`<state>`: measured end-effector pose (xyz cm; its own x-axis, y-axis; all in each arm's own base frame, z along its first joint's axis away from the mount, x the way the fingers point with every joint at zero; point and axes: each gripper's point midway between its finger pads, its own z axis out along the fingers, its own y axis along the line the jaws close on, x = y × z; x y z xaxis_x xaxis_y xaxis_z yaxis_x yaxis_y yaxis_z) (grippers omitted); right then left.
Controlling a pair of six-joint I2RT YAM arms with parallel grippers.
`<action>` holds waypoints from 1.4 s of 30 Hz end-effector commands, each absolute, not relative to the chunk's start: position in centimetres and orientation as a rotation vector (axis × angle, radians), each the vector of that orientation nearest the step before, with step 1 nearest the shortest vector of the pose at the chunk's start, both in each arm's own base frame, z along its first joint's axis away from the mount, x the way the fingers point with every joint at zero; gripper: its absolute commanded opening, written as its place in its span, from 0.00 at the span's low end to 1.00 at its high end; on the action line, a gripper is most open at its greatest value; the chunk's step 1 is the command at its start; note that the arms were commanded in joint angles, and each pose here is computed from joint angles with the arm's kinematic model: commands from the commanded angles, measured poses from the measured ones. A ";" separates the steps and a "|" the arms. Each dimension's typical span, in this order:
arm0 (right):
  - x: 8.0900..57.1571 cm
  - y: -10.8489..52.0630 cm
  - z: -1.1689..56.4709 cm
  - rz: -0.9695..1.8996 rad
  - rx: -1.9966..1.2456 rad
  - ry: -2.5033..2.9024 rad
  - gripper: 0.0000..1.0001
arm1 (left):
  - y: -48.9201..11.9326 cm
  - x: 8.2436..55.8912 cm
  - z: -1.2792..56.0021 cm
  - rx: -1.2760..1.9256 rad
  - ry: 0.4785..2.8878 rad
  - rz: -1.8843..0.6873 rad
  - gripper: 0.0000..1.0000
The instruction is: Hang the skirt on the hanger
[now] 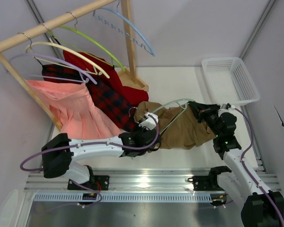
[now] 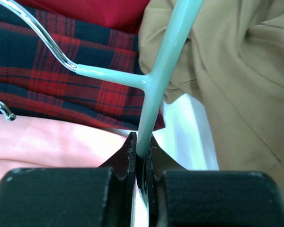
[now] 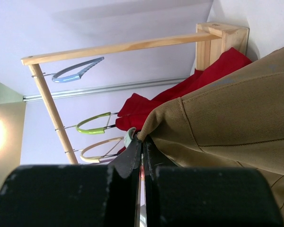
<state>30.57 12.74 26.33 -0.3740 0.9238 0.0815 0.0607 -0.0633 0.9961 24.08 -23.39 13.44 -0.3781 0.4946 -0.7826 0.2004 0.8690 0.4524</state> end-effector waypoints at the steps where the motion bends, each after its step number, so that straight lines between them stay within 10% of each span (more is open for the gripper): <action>1: 30.5 12.0 30.5 1.586 1.016 1.338 0.00 | -24.1 23.6 14.0 0.543 1.936 0.314 0.00; 42: 28.4 12.0 32.3 1.369 0.794 1.431 0.00 | -23.0 24.5 11.2 0.651 2.026 0.458 0.00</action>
<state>28.91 12.03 25.70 -0.3581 0.9259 -0.1206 0.0472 0.1469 0.9880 24.86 -24.60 11.66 -0.4043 0.5269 -0.7476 0.2344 0.8498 0.4721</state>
